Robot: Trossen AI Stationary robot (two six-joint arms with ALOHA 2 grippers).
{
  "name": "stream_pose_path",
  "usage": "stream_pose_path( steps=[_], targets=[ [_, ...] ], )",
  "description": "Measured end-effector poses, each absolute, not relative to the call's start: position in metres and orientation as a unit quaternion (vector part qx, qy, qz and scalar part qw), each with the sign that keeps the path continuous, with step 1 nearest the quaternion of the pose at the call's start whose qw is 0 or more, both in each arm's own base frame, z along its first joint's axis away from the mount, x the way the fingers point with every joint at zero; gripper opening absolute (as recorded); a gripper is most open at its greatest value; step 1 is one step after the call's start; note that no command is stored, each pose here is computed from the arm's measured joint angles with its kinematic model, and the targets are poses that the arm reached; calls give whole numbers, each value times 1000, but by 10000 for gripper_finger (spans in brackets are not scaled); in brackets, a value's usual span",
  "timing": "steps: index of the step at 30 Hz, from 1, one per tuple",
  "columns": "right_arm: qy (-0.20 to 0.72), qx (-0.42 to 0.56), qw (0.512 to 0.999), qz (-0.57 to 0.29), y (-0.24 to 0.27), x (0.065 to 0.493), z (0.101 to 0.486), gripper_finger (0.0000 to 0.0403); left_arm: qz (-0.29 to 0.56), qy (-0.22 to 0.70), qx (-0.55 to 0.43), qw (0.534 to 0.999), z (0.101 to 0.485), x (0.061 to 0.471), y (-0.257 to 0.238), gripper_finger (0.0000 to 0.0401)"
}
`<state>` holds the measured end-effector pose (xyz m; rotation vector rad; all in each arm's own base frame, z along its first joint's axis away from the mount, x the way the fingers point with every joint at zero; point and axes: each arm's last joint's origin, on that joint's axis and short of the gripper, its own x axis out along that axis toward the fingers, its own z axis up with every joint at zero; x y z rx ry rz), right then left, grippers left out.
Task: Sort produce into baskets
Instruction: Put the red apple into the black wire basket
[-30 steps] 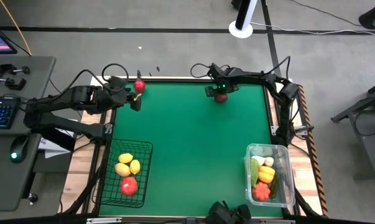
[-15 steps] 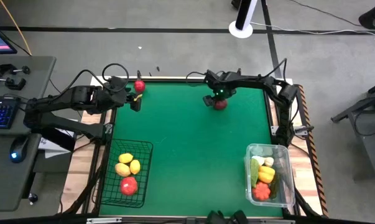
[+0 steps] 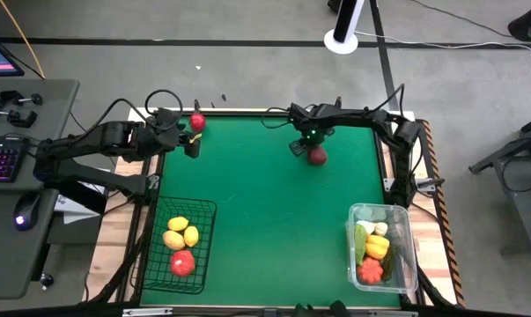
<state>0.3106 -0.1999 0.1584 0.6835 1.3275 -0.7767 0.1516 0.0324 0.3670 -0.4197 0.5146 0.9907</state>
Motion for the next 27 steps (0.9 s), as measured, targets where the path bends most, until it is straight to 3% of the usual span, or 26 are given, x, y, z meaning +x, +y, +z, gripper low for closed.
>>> stream_pose_path(
  steps=[5, 11, 20, 27],
  targets=[
    [593, 293, 675, -327, -199, 312, 158, 9, 469, 241, -196, 827, 367, 152, 33, 251],
    [584, 283, 692, -314, -203, 318, 170, 3, 470, 240, -195, 826, 367, 152, 33, 251],
    [550, 249, 748, -277, -217, 338, 229, 1, 476, 237, -191, 825, 367, 151, 33, 251],
    [622, 244, 711, -221, -207, 326, 249, 13, 475, 239, -187, 826, 367, 151, 33, 251]
  ],
)
